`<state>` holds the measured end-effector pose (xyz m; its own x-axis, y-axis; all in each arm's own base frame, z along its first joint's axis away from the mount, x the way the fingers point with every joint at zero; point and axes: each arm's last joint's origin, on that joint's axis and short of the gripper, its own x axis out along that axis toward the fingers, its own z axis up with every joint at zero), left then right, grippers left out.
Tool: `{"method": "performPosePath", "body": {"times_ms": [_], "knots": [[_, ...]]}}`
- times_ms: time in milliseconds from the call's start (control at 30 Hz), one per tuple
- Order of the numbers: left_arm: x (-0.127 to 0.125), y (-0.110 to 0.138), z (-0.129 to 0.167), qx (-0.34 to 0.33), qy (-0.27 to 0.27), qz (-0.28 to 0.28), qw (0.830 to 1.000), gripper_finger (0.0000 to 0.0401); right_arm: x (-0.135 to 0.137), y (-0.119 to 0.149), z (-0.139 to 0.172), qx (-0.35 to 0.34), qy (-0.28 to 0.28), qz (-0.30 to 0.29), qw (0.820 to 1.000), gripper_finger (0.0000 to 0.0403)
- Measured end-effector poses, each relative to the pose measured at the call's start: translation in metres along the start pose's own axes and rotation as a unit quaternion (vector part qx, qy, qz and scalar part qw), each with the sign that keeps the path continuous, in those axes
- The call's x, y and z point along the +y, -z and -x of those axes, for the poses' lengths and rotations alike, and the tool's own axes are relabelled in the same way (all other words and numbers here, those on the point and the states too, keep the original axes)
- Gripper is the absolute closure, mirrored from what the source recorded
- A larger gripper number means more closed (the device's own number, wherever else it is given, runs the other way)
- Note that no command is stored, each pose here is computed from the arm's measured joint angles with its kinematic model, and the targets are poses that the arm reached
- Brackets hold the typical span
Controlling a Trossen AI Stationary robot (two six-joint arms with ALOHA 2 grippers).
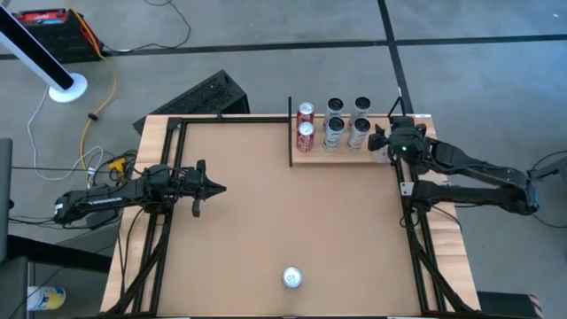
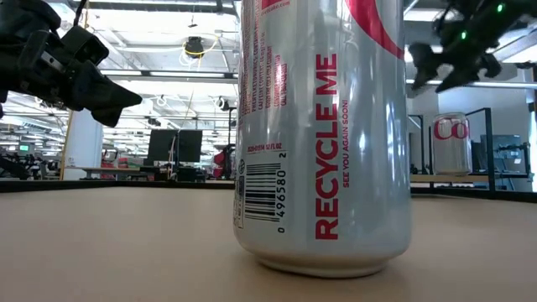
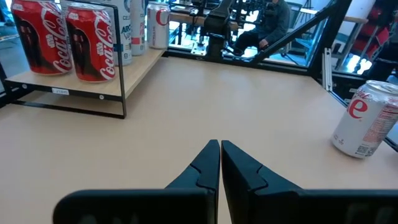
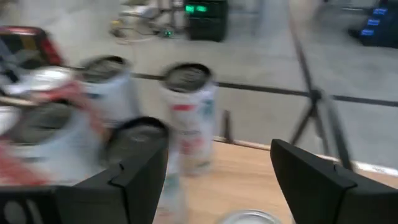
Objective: Place canned beverage on shelf
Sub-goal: Put the top white soda can on the shelf
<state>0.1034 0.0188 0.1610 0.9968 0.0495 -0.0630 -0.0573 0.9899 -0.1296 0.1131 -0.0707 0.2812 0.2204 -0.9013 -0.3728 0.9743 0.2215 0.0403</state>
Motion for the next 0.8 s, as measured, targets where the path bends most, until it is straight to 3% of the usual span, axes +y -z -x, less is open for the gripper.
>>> {"method": "performPosePath", "body": {"times_ms": [233,367,633,800], "knots": [[0.000,0.000,0.000,0.000,-0.001,-0.008,1.000,0.0401,0.016,-0.021,0.032,0.055,-0.150,0.004,0.987,0.0123],[0.000,0.000,0.000,-0.001,-0.004,-0.017,1.000,0.0401,0.024,-0.028,0.046,0.135,-0.176,0.049,0.974,0.0178],[0.000,0.000,0.000,-0.002,-0.004,-0.016,1.000,0.0401,0.031,-0.035,0.057,0.307,-0.113,0.174,0.929,0.0381],[0.000,0.000,0.000,-0.002,-0.004,-0.016,1.000,0.0401,0.029,-0.026,0.045,0.362,-0.024,0.199,0.910,0.0377]]}}
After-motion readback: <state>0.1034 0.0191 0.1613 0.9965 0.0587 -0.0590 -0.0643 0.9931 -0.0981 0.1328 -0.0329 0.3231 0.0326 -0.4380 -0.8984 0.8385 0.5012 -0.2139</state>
